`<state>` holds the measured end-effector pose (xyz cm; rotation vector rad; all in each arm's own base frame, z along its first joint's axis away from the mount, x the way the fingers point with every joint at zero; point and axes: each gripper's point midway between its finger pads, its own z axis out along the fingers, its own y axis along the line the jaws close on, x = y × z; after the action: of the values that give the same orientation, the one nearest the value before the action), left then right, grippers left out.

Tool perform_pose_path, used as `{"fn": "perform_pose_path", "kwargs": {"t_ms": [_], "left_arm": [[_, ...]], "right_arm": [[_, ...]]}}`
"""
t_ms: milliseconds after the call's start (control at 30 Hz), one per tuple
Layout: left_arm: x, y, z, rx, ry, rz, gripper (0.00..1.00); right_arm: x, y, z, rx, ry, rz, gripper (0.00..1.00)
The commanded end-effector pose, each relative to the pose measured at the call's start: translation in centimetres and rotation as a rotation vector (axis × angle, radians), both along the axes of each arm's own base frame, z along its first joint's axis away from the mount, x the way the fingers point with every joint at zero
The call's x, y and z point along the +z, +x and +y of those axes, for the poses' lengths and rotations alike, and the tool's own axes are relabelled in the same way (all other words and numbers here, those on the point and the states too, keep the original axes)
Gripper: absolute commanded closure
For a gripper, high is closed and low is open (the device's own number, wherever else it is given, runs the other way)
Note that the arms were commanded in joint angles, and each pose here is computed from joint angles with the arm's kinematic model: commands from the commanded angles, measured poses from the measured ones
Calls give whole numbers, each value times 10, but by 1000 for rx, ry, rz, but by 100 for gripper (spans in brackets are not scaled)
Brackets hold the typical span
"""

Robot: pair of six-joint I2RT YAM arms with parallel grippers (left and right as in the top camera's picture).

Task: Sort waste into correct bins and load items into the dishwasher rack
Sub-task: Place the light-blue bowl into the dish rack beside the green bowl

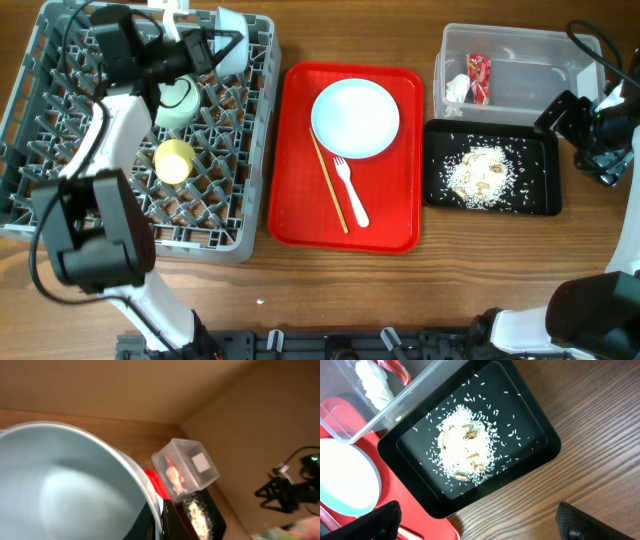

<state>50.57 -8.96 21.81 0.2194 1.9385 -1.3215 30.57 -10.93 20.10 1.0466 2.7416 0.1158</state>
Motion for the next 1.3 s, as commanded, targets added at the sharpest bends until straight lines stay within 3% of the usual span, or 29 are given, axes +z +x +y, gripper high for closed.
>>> {"fn": "perform_pose_path", "kwargs": {"t_ms": [0,633,933,967,1033,1167,1267], "left_arm": [[-14,-2,4,-72,-103,83,96],[-38,2,22,-54,-147,166,96],[-53,16,31,39,-119,189,96],[-55,18,34,61,-114,196,94],[-60,22,44,104,-105,209,76],[-61,23,57,128,-108,211,72],[-62,24,67,153,-107,212,58]], "right_arm": [[14,1,2,15,-8,-45,0],[14,3,3,16,-6,-50,0],[14,1,3,15,-3,-44,0],[14,1,3,16,-3,-43,0],[13,0,4,16,-2,-40,0],[14,1,5,17,4,-43,0],[13,0,5,17,5,-41,0]]}}
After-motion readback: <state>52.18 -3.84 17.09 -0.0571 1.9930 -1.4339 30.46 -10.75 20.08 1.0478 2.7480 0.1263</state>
